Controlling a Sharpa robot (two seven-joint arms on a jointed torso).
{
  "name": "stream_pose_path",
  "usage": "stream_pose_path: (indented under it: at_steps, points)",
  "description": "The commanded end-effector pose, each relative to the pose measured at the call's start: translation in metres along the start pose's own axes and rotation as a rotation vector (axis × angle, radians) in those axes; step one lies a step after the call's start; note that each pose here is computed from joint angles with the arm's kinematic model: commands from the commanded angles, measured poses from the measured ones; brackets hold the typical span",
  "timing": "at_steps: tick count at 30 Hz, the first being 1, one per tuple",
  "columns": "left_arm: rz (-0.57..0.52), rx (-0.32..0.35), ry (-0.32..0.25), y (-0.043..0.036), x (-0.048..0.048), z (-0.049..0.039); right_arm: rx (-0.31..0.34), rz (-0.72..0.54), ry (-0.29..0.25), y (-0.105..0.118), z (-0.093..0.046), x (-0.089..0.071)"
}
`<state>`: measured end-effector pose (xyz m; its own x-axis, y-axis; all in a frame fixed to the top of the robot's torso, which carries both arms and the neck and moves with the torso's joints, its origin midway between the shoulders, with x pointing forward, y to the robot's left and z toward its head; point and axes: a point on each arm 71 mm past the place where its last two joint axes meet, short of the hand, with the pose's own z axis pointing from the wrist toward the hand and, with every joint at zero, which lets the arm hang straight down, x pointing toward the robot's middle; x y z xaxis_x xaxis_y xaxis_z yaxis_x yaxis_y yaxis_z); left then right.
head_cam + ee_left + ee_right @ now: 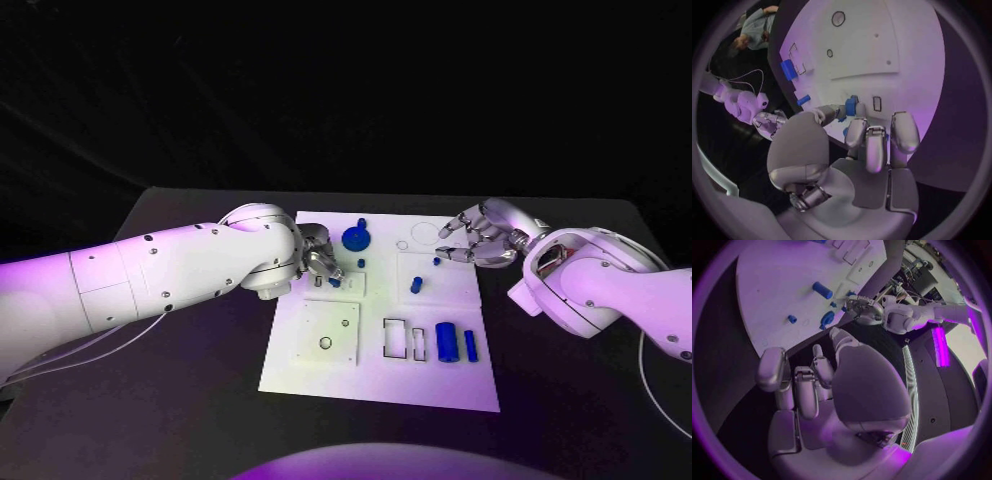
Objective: Assemble the parts on the task board
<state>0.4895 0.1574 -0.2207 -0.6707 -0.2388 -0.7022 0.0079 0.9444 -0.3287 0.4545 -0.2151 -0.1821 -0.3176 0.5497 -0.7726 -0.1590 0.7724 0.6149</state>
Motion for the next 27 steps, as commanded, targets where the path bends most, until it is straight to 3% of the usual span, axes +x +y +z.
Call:
stream_pose_path:
  at_steps: [1, 27]
  points:
    - [0.024, -0.004, 0.015, -0.0009, 0.0013, 0.0000, -0.010, -0.007, 0.008, 0.0010, 0.0001, 0.0011]
    - [0.057, -0.011, 0.050, -0.0040, 0.0050, 0.0017, -0.011, -0.007, 0.007, 0.0010, 0.0005, 0.0015]
